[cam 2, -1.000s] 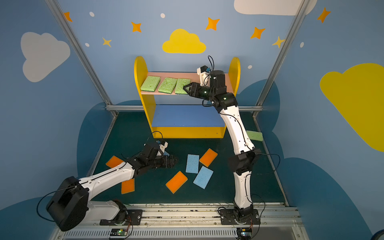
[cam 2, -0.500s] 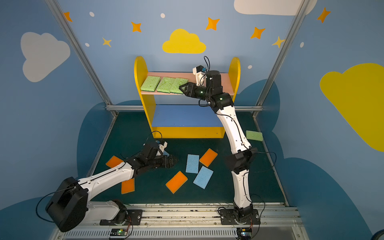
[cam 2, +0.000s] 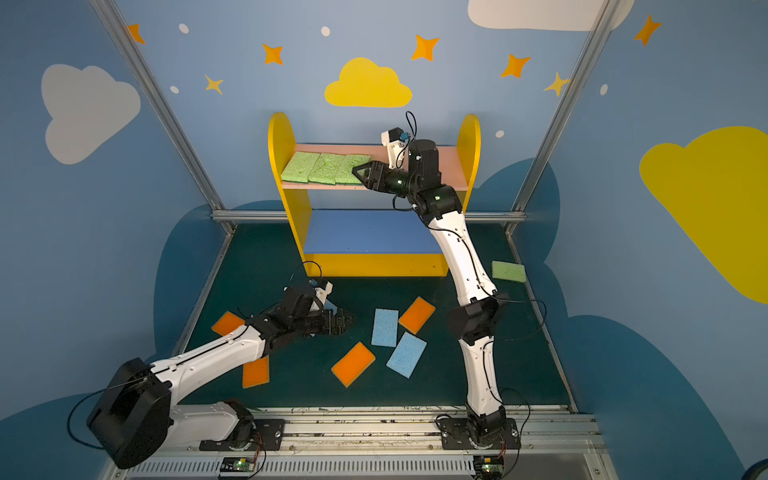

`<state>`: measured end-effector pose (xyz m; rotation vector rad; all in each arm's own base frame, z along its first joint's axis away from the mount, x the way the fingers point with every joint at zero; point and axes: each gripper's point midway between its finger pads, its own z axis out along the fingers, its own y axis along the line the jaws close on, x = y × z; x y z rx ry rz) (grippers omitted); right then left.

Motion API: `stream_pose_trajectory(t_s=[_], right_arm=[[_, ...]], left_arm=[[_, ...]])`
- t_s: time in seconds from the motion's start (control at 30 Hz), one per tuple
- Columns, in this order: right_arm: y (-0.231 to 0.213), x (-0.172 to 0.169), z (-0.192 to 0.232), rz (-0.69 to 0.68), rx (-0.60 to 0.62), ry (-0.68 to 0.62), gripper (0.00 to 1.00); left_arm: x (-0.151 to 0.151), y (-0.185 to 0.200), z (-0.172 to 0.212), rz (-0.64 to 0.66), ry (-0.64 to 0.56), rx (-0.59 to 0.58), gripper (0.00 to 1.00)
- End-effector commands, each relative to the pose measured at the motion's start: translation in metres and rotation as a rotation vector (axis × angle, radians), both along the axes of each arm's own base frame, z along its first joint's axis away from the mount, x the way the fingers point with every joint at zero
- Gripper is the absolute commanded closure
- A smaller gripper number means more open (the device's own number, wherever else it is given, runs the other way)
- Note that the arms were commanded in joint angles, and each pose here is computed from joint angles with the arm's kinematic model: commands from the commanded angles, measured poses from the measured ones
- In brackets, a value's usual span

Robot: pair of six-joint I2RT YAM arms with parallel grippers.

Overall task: Place and organize the cleaning sponges onto the shelf
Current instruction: 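Push the third green sponge against the other two with the right gripper, then withdraw the right gripper from the pink shelf down toward the table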

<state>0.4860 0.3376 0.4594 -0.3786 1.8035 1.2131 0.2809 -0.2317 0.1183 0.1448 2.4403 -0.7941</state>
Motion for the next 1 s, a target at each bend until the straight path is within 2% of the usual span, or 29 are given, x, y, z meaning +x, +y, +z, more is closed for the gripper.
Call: stream_pose_trajectory(t_s=[0.0, 0.23, 0.5, 0.73, 0.83, 0.97], right_arm=[[0.006, 0.022, -0.039, -0.014, -0.023, 0.077, 0.45], [0.002, 0.023, -0.037, -0.021, -0.022, 0.073, 0.43], [-0.022, 0.014, -0.029, -0.075, -0.059, 0.044, 0.29], [-0.037, 0.004, -0.025, -0.096, -0.072, 0.043, 0.28], [-0.043, -0.008, -0.022, -0.097, -0.083, 0.041, 0.28], [-0.050, -0.046, -0.024, -0.067, -0.112, 0.055, 0.25]], left_arm=[[-0.004, 0.006, -0.001, 0.003, -0.001, 0.017, 0.05], [-0.006, 0.010, -0.002, 0.011, 0.000, 0.021, 0.05], [-0.007, 0.012, 0.004, 0.015, -0.010, 0.018, 0.05], [-0.009, 0.013, 0.011, 0.013, -0.026, 0.005, 0.05], [-0.010, 0.014, 0.013, 0.013, -0.031, 0.003, 0.05], [-0.008, 0.015, 0.015, 0.024, -0.048, 0.008, 0.05]])
